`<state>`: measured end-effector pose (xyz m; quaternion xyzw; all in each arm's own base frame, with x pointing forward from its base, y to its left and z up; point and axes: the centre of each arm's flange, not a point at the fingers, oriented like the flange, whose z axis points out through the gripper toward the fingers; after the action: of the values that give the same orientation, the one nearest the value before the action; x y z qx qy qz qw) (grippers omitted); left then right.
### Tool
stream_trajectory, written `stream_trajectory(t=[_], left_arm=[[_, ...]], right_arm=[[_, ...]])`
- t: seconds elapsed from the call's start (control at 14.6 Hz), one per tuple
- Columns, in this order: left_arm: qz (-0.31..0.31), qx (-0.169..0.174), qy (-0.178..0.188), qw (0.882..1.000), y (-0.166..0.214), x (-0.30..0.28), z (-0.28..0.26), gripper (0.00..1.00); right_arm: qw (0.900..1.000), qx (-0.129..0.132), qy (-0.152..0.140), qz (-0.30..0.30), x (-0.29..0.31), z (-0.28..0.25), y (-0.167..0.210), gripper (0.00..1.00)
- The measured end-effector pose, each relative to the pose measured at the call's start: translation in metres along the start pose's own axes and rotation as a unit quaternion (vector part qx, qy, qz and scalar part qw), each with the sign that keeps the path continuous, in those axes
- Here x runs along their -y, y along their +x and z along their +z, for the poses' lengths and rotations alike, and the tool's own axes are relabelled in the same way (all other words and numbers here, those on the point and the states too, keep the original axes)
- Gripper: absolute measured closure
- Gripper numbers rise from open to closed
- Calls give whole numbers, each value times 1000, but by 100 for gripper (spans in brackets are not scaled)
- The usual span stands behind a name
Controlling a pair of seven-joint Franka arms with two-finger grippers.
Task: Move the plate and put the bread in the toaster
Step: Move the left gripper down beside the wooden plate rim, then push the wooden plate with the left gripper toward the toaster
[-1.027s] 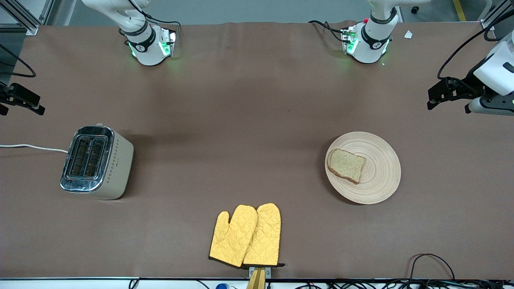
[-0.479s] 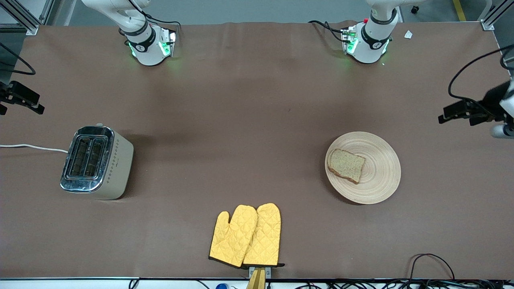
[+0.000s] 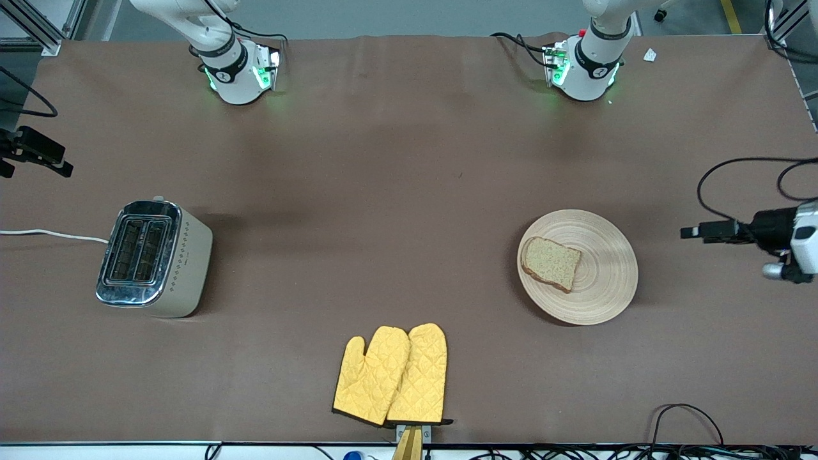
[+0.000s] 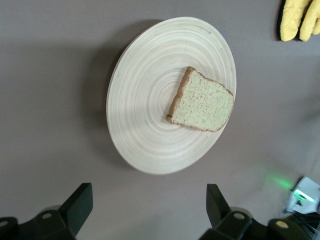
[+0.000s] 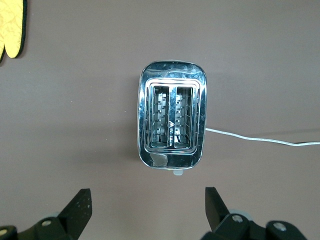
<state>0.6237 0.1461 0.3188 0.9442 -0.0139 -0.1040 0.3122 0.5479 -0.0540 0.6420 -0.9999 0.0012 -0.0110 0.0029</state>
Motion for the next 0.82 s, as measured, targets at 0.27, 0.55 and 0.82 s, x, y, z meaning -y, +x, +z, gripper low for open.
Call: stream_trajectory(t=[0.27, 0.55, 0.82], left_arm=[[5, 5, -82, 997, 24, 55, 84, 0], [17, 4, -100, 995, 33, 79, 124, 0], [16, 2, -114, 993, 35, 87, 139, 1]], right_arm=[[1000, -14, -2, 3, -4, -14, 0, 0], [1000, -16, -2, 4, -5, -17, -1, 0], [1000, -9, -1, 5, -5, -14, -1, 0]])
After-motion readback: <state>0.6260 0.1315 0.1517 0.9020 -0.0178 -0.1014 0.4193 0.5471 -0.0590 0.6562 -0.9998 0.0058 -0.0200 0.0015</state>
